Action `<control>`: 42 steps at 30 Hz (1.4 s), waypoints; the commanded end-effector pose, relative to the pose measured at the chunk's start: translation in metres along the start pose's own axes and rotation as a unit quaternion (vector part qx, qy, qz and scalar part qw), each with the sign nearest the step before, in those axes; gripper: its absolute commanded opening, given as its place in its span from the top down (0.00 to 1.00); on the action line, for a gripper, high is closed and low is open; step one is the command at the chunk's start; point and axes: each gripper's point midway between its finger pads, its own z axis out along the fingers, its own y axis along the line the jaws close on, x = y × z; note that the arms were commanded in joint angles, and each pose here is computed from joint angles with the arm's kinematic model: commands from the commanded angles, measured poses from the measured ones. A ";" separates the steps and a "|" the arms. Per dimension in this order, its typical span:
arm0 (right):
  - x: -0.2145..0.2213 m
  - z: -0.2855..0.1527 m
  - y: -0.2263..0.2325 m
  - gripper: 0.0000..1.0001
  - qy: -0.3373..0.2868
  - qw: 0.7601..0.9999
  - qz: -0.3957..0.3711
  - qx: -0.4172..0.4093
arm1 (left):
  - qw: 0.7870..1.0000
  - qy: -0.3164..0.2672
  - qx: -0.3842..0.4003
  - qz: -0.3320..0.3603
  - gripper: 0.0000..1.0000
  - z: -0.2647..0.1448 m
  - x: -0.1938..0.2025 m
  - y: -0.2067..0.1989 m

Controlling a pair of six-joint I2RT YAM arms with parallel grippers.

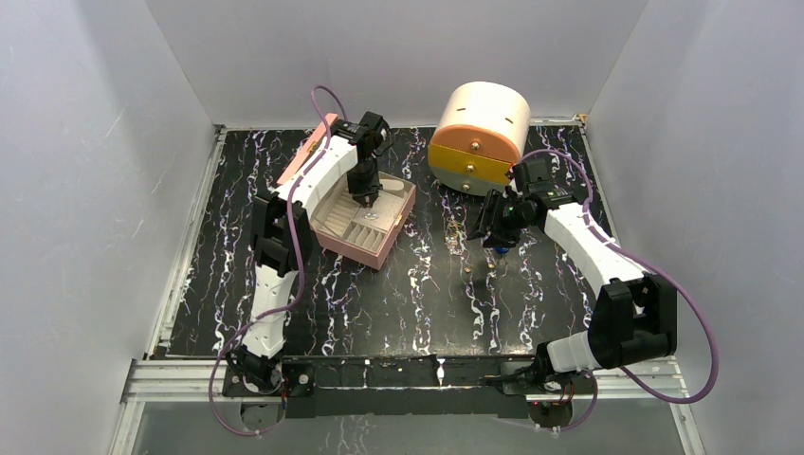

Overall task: Organize the mixed jewelry
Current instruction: Place the jewelry in the jewelry box.

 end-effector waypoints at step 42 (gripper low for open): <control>-0.003 -0.005 0.004 0.44 -0.018 1.000 -0.019 -0.010 | 1.000 -0.005 0.027 0.002 0.96 0.000 0.001 -0.010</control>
